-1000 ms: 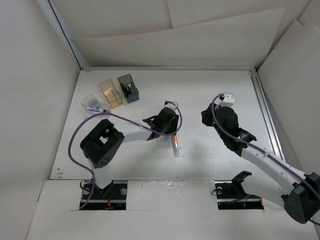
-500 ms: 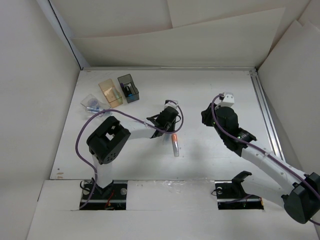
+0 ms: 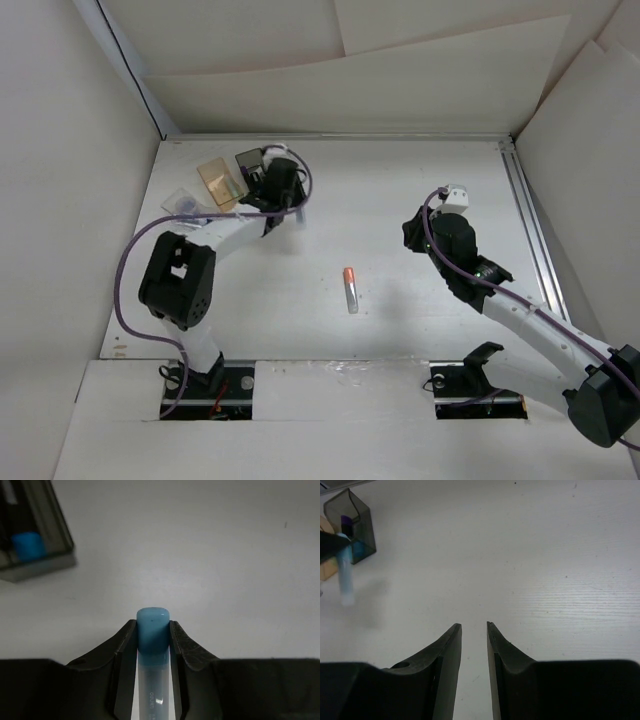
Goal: Sort the stationery into containers
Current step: Pick up the stationery from the center of the board, then place the stationery in the storage box.
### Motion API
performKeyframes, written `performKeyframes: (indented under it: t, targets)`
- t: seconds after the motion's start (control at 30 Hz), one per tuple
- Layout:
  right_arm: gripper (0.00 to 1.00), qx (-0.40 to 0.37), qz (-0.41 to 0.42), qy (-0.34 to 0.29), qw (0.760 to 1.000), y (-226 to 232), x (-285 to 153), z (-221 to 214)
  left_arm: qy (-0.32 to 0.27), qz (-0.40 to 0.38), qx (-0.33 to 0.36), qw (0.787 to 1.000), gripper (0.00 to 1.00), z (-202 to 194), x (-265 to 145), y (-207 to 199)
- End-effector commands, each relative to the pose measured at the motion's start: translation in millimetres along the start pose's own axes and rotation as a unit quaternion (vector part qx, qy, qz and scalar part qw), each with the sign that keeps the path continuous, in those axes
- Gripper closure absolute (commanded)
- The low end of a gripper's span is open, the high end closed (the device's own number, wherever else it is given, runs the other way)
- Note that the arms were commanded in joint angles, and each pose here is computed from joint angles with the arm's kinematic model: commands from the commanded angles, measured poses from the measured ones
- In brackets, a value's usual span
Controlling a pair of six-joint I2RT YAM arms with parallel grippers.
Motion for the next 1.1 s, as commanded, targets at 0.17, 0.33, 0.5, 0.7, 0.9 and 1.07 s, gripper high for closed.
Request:
performKeyframes:
  t: [0.17, 0.33, 0.5, 0.7, 0.9, 1.07]
  targets:
    - [0.67, 0.009, 0.020, -0.035, 0.999, 10.1, -2.6, 22.6, -0.128, 0.003, -0.164, 0.978, 0.88, 147.6, 4.9, 58.2]
    - [0.67, 0.010, 0.026, -0.038, 0.999, 11.1, -4.7, 24.4, -0.176, 0.081, -0.151, 0.969, 0.88, 189.2, 3.5, 101.3]
    - [0.67, 0.012, 0.027, -0.043, 0.999, 10.8, -6.6, 26.5, -0.187, 0.127, -0.144, 0.963, 0.87, 204.8, 14.0, 134.0]
    - [0.67, 0.012, 0.027, -0.043, 0.999, 10.8, -6.6, 26.5, -0.187, 0.169, -0.119, 0.960, 0.87, 203.2, 25.6, 151.7]
    - [0.67, 0.012, 0.027, -0.043, 0.999, 10.8, -6.6, 26.5, -0.187, 0.192, -0.106, 0.958, 0.85, 197.1, 36.9, 162.6]
    - [0.67, 0.012, 0.027, -0.043, 0.999, 10.8, -6.6, 26.5, -0.190, 0.204, -0.096, 0.956, 0.79, 199.1, 40.7, 166.0]
Point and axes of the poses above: each gripper's point midway between its finger pads, its own x axis out along the fingers, its own y axis along the line the jaws close on, z = x × y, the point moved 6 cm from there along -x, back along the fingers, and after that the axes turned 14 degrees about -x, right-handed, at the moved point
